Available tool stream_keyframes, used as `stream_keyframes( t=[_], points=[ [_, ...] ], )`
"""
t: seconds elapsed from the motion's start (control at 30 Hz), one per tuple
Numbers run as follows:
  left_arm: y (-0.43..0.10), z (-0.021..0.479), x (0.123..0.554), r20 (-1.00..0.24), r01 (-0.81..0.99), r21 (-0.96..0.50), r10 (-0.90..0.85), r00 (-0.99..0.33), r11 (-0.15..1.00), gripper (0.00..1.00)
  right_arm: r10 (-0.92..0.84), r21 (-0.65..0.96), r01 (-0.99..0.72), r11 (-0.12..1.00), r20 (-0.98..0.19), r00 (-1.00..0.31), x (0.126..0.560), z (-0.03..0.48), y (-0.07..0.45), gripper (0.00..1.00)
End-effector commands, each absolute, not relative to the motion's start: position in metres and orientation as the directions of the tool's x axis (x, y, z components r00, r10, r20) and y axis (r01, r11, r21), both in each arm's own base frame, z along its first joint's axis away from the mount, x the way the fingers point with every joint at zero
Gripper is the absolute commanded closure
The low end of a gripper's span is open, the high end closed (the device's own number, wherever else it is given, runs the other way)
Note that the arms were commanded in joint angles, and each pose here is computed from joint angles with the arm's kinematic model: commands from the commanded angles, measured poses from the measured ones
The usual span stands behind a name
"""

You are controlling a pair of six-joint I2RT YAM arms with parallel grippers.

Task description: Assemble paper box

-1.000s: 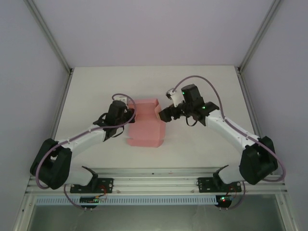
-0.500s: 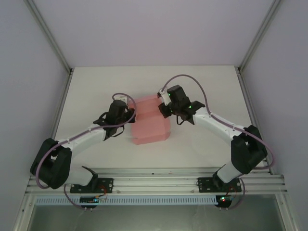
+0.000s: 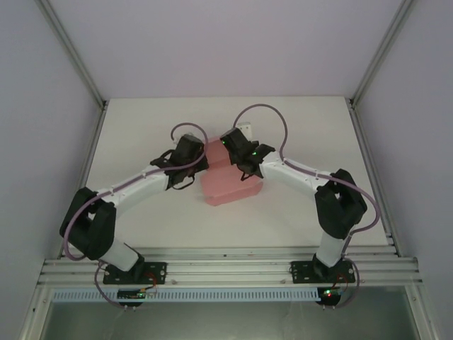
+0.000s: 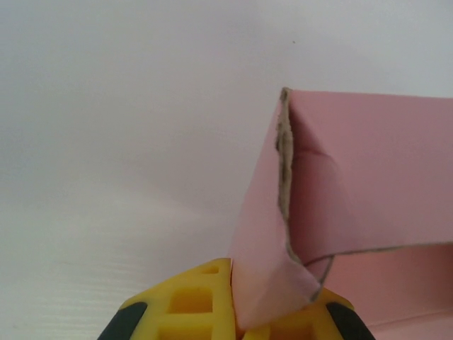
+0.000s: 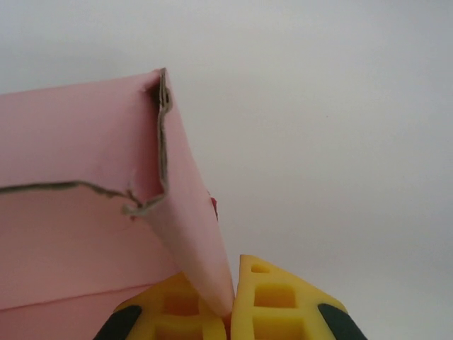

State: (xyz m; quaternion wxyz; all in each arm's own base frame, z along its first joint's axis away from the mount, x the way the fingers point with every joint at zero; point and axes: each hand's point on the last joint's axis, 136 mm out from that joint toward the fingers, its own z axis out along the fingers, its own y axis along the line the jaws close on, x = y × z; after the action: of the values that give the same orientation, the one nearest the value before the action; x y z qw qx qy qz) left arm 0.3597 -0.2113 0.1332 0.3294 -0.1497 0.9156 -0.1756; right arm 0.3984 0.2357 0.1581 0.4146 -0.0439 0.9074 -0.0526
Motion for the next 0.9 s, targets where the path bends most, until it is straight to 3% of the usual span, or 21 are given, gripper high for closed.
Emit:
stream_keyframes(
  t=[0.0, 0.1, 0.37, 0.43, 0.53, 0.63, 0.67, 0.8, 0.83, 0.87],
  points=[
    [-0.069, 0.096, 0.322, -0.598, -0.587, 0.074, -0.435, -0.673, 0.806, 1.00, -0.217, -0.568, 0.385, 0.728, -0.722, -0.657, 0.394, 0.181, 0.091, 1.00],
    [-0.046, 0.096, 0.312, -0.606, -0.636, 0.241, -0.398, -0.689, 0.733, 1.00, -0.184, -0.543, 0.400, 0.738, -0.732, -0.656, 0.392, 0.184, 0.084, 1.00],
    [-0.034, 0.113, 0.314, -0.615, -0.594, 0.381, -0.286, -0.735, 0.708, 1.00, -0.163, -0.550, 0.406, 0.729, -0.717, -0.678, 0.387, 0.181, 0.074, 1.00],
    [-0.053, 0.109, 0.325, -0.597, -0.520, 0.323, -0.256, -0.760, 0.791, 1.00, -0.132, -0.490, 0.359, 0.794, -0.716, -0.686, 0.392, 0.169, 0.083, 1.00],
    [-0.117, 0.099, 0.351, -0.596, -0.291, 0.056, -0.202, -0.777, 0.955, 1.00, -0.109, -0.363, 0.256, 0.896, -0.739, -0.665, 0.400, 0.157, 0.114, 0.95],
    [-0.179, 0.108, 0.364, -0.599, -0.072, -0.203, -0.182, -0.780, 0.977, 1.00, -0.166, -0.267, 0.060, 0.962, -0.747, -0.644, 0.405, 0.154, 0.163, 0.84],
    [-0.196, 0.114, 0.366, -0.599, -0.006, -0.262, -0.168, -0.783, 0.965, 1.00, -0.214, -0.224, -0.065, 0.972, -0.751, -0.624, 0.407, 0.150, 0.187, 0.74],
    [-0.226, 0.129, 0.374, -0.604, 0.083, -0.326, -0.140, -0.784, 0.942, 1.00, -0.220, 0.032, -0.377, 0.926, -0.766, -0.604, 0.390, 0.148, 0.260, 0.14],
    [-0.228, 0.130, 0.377, -0.604, 0.089, -0.320, -0.131, -0.786, 0.943, 1.00, -0.218, 0.087, -0.433, 0.897, -0.765, -0.606, 0.383, 0.150, 0.272, 0.04],
    [-0.230, 0.131, 0.378, -0.602, 0.096, -0.316, -0.121, -0.789, 0.944, 1.00, -0.210, 0.125, -0.464, 0.877, -0.769, -0.604, 0.379, 0.154, 0.279, 0.01]
  ],
)
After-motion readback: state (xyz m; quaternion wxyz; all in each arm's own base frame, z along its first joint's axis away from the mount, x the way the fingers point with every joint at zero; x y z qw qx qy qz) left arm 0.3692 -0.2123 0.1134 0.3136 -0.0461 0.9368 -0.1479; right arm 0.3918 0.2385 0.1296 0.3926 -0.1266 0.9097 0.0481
